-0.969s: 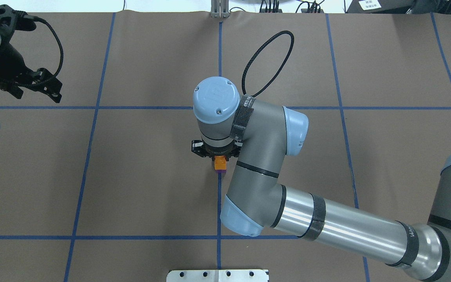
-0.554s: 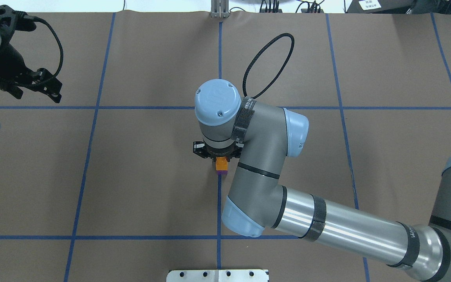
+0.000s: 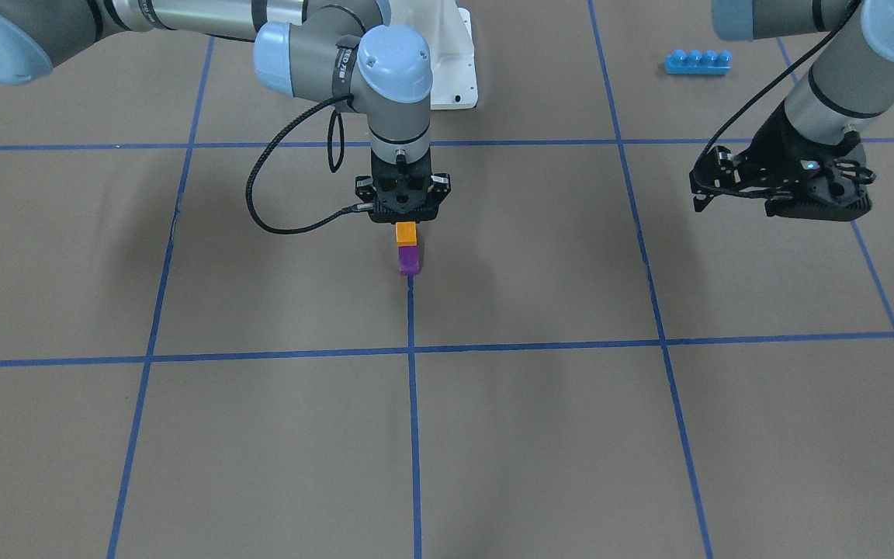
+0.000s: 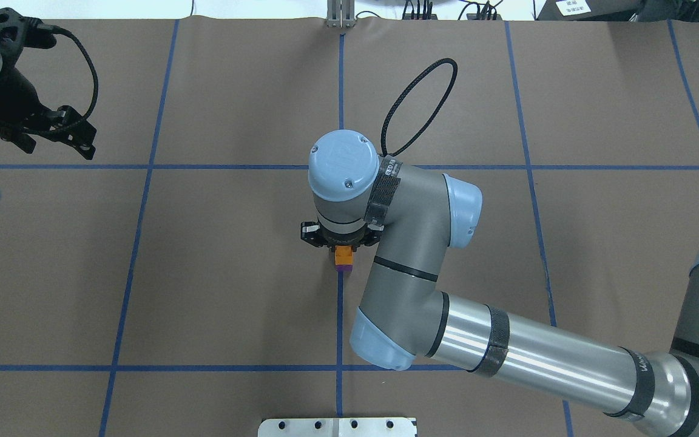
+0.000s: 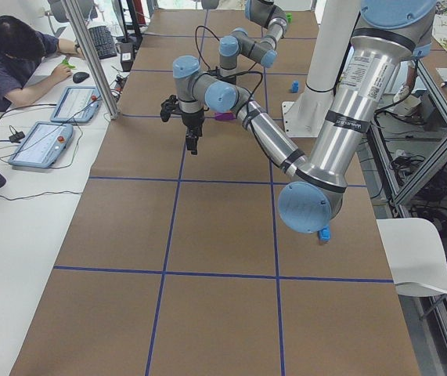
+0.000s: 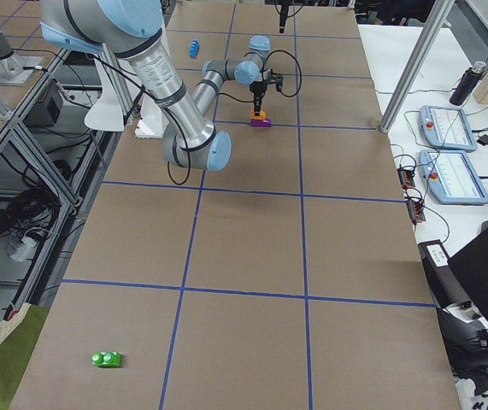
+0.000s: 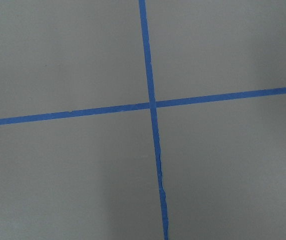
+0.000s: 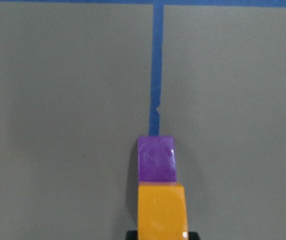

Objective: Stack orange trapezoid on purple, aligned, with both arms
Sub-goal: 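Lower the orange block onto the purple block, aligning it, and release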

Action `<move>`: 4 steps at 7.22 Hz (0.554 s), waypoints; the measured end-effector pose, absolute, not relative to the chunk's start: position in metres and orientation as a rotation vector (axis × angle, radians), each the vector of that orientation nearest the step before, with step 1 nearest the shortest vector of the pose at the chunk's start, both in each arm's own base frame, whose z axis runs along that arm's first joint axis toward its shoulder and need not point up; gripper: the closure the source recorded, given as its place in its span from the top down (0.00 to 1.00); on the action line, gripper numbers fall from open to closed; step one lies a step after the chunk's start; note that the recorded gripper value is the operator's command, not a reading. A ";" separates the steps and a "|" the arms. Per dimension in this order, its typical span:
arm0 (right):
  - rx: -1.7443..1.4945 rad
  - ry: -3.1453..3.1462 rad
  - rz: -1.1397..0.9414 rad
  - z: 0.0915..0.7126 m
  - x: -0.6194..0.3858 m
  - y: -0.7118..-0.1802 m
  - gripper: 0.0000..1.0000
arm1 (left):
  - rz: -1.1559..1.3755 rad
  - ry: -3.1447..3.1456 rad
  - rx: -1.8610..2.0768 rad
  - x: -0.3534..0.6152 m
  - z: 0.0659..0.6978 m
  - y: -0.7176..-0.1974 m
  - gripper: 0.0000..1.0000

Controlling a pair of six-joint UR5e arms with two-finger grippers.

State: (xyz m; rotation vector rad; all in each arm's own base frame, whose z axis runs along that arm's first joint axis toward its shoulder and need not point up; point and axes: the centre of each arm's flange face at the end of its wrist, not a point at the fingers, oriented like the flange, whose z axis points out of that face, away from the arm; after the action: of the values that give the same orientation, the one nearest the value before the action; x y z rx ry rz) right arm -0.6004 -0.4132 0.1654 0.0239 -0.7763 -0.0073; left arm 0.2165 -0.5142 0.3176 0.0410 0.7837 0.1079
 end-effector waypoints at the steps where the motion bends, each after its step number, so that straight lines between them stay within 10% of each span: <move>1: 0.026 -0.775 -0.012 0.167 -0.601 -0.413 0.00 | 0.108 0.783 0.041 0.217 0.318 -0.514 1.00; 4: 0.034 -0.772 -0.023 0.168 -0.603 -0.409 0.00 | 0.109 0.783 0.040 0.217 0.318 -0.514 1.00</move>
State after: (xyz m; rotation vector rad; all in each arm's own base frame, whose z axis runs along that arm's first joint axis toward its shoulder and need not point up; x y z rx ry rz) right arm -0.6034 -0.4088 0.1681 0.0343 -0.7725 -0.0232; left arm 0.2166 -0.5143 0.3183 0.0402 0.7831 0.1085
